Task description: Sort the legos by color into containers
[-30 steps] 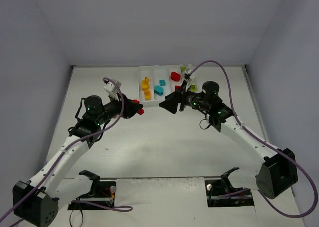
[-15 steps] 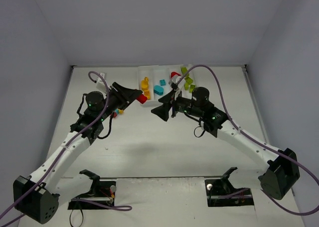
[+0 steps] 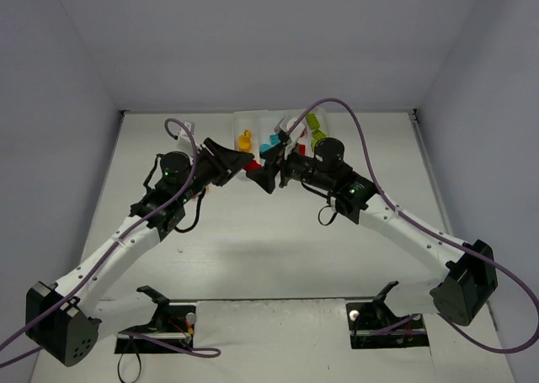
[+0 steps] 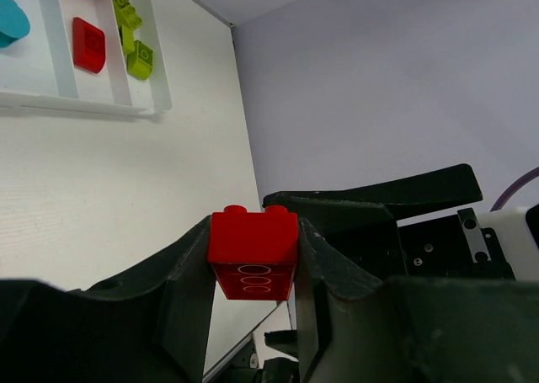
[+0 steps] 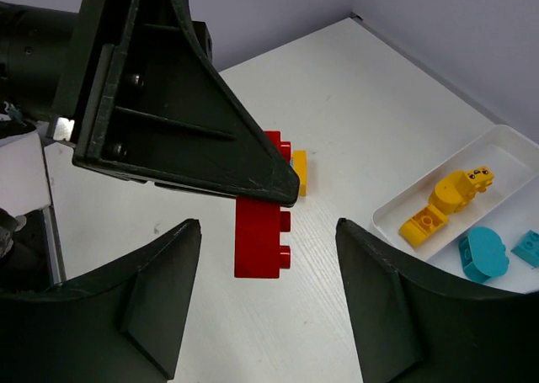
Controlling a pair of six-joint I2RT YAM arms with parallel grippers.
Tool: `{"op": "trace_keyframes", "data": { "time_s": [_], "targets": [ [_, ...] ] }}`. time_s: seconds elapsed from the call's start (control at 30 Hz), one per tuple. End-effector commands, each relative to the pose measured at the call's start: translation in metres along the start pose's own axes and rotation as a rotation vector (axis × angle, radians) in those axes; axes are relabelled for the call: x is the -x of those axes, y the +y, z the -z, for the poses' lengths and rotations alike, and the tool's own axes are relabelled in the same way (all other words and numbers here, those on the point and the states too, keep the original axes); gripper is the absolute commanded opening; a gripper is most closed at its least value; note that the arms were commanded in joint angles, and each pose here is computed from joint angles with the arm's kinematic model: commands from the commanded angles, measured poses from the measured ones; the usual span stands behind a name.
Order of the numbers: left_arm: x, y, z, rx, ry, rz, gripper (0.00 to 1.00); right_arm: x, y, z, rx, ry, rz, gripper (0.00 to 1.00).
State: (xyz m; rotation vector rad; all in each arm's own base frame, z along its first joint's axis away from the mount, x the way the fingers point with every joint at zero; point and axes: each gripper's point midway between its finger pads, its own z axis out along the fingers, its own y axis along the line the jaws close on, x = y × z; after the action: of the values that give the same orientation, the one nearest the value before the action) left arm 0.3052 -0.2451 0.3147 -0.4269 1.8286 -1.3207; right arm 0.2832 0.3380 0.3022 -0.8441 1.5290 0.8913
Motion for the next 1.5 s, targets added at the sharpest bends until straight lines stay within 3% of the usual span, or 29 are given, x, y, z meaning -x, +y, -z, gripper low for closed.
{"op": "trace_keyframes", "data": {
  "time_s": [0.0, 0.1, 0.17, 0.2, 0.27, 0.4, 0.43, 0.53, 0.77, 0.93, 0.97, 1.13, 1.33, 1.47],
  "targets": [
    [0.021, -0.046, 0.005, -0.124, -0.069, -0.014, 0.00, 0.036, -0.003, -0.003, -0.025, -0.094, 0.050, 0.60],
    [0.021, -0.050, 0.005, -0.133, -0.064, -0.011, 0.00, 0.032, -0.006, -0.006, -0.033, -0.085, 0.046, 0.44],
    [0.020, -0.051, 0.005, -0.138, -0.057, -0.010, 0.00, 0.030, -0.006, -0.007, -0.032, -0.080, 0.046, 0.26],
    [0.020, -0.051, 0.004, -0.142, -0.055, -0.012, 0.00, 0.027, -0.007, -0.009, -0.033, -0.073, 0.045, 0.12],
    [0.019, -0.050, 0.003, -0.137, -0.048, -0.019, 0.00, 0.026, -0.009, -0.009, -0.040, -0.071, 0.047, 0.00],
    [0.022, -0.037, 0.002, -0.072, -0.063, -0.082, 0.36, 0.019, -0.025, -0.009, -0.117, -0.049, 0.075, 0.00],
    [0.024, -0.029, 0.004, -0.028, -0.068, -0.097, 0.52, 0.016, -0.032, -0.009, -0.146, -0.041, 0.079, 0.00],
    [0.046, -0.005, 0.009, 0.101, -0.145, -0.177, 0.66, -0.003, -0.067, -0.006, -0.267, 0.016, 0.056, 0.00],
    [0.116, 0.076, 0.056, 0.488, -0.249, -0.353, 0.68, -0.070, -0.173, 0.010, -0.555, 0.156, -0.129, 0.00],
    [0.125, 0.116, 0.075, 0.661, -0.222, -0.528, 0.68, -0.086, -0.241, 0.007, -0.711, 0.193, -0.197, 0.00],
    [0.121, 0.127, 0.076, 0.688, -0.195, -0.553, 0.68, -0.106, -0.252, 0.001, -0.721, 0.231, -0.219, 0.00],
    [0.119, 0.136, 0.079, 0.708, -0.157, -0.602, 0.68, -0.125, -0.299, -0.022, -0.755, 0.264, -0.273, 0.01],
    [0.125, 0.147, 0.084, 0.745, -0.153, -0.610, 0.68, -0.151, -0.322, -0.040, -0.791, 0.294, -0.333, 0.09],
    [0.123, 0.150, 0.082, 0.741, -0.123, -0.623, 0.68, -0.160, -0.328, -0.046, -0.791, 0.299, -0.363, 0.27]
  ]
}}
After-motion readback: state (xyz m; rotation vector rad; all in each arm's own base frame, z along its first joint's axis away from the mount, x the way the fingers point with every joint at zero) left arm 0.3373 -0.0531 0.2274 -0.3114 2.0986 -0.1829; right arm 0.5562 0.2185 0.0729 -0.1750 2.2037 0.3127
